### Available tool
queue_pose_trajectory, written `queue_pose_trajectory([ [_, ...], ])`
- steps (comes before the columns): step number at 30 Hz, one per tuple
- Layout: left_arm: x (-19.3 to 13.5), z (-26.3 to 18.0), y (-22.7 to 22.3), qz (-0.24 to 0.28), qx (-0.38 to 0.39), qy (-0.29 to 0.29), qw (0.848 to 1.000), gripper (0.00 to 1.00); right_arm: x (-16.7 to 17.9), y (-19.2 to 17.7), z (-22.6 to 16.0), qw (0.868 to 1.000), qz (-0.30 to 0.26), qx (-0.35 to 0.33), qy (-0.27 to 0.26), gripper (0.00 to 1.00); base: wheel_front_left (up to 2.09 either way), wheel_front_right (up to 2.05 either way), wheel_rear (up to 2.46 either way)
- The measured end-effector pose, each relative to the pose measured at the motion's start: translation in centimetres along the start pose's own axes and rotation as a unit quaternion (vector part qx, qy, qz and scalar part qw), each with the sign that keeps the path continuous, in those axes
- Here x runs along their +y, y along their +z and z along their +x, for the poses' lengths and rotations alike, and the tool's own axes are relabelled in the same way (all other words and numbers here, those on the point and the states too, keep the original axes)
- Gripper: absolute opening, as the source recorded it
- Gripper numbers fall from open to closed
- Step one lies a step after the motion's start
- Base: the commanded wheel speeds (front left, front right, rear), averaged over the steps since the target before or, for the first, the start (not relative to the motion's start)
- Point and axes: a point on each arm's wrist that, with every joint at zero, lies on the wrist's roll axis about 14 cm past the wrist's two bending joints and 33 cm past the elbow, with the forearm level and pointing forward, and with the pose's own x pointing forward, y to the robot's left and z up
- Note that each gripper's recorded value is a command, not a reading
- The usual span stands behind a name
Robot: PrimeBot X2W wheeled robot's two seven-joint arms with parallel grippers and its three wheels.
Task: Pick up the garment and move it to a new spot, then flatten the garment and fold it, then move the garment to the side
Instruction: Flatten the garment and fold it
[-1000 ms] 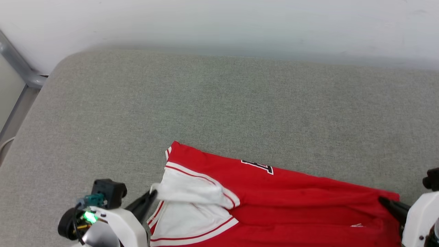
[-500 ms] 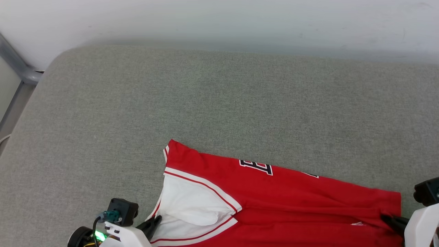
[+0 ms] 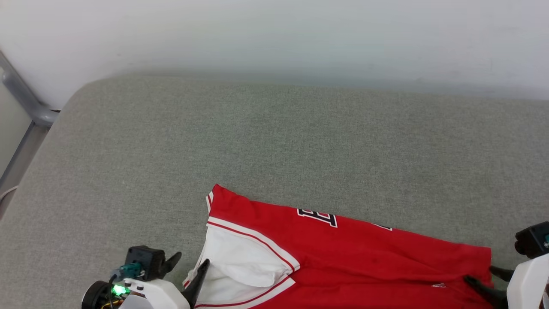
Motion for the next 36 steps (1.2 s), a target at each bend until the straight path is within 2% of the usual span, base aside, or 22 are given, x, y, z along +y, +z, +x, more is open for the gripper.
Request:
queue_pose_trajectory([
  [4, 0.5, -0.4, 3.4, -0.001, -0.078, 0.023, 0.997, 1.0, -0.4, 2.3, -1.3, 0.999, 0.028, -0.033, -0.003, 1.0, 0.0, 0.0, 0.0],
  [8, 0.5, -1.1, 7.4, 0.005, -0.175, 0.036, 0.984, 1.0, -0.9, 3.3, -1.9, 0.997, 0.062, -0.043, -0.01, 1.0, 0.0, 0.0, 0.0],
  [12, 1.0, -1.7, 9.7, 0.036, -0.235, 0.056, 0.97, 1.0, -1.5, 3.0, -1.6, 0.992, 0.118, -0.035, -0.02, 1.0, 0.0, 0.0, 0.0],
  [15, 1.0, -2.0, 11.1, 0.043, -0.267, 0.065, 0.961, 1.0, -1.9, 2.0, -1.2, 0.99, 0.136, -0.013, -0.039, 1.0, 0.0, 0.0, 0.0],
  [21, 2.2, -2.6, 12.9, 0.06, -0.304, 0.098, 0.946, 1.0, -1.4, 0.4, 0.0, 0.981, 0.186, 0.015, -0.053, 1.0, 0.0, 0.0, 0.0],
  [28, 3.1, -2.6, 12.0, 0.057, -0.3, 0.112, 0.946, 1.0, -1.2, -1.6, 1.5, 0.968, 0.236, 0.051, -0.068, 1.0, 0.0, 0.0, 0.0],
  [36, 4.0, -2.0, 10.8, 0.052, -0.286, 0.118, 0.949, 1.0, -0.4, -3.6, 3.2, 0.96, 0.254, 0.091, -0.07, 1.0, 0.0, 0.0, 0.0],
])
